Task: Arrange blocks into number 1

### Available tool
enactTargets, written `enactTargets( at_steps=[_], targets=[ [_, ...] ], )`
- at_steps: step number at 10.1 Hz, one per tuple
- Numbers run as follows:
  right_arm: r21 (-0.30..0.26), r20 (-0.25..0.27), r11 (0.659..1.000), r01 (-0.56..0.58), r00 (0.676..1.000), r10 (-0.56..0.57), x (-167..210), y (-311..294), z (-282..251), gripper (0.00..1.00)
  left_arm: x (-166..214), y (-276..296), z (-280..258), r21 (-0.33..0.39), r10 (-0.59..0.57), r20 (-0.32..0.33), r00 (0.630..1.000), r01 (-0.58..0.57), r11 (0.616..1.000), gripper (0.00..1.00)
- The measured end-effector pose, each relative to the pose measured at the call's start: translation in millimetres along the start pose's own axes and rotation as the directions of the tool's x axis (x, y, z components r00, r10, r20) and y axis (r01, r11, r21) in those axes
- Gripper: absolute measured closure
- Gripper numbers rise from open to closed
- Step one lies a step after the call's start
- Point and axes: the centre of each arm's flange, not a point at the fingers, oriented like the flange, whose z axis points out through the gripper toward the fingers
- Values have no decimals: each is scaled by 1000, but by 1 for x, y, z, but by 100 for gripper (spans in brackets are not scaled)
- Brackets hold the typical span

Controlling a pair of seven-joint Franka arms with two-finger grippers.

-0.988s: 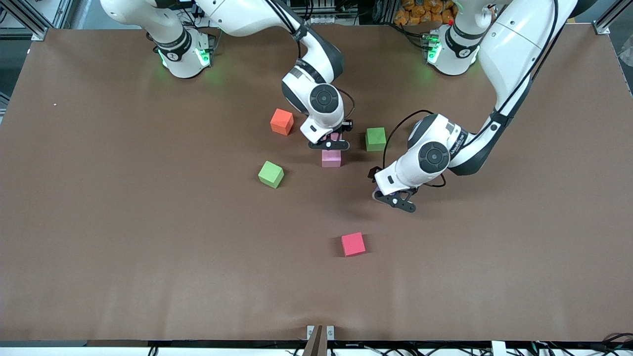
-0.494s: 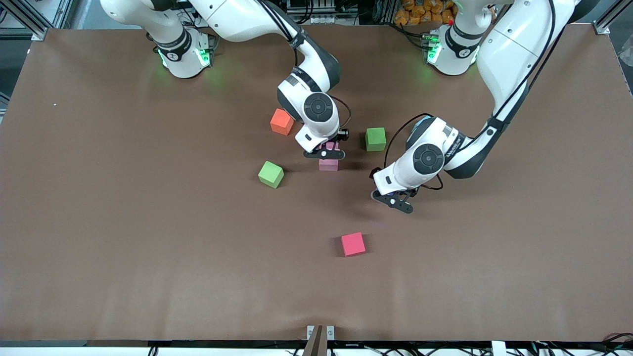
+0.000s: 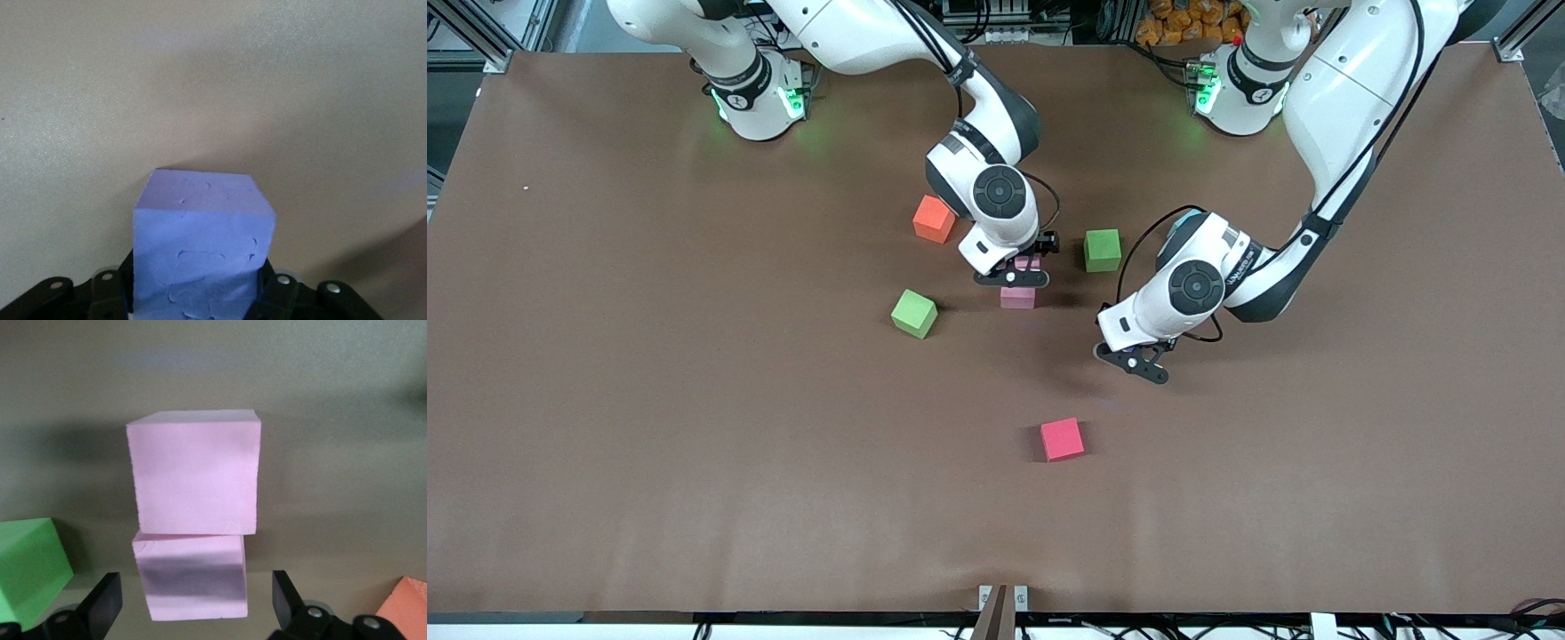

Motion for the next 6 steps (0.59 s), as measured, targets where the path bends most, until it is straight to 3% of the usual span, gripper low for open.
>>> enactTargets(
  at_steps=[3,6],
  targets=[
    [35,-23,999,-26,999,26,18,7,-34,0,7,0,-15,3,-5,-32,999,5,1000,37],
    [78,-34,990,-115,992,118,62,55,-111,0,22,24,-62,4,-37,-121,992,38,999,37]
  ],
)
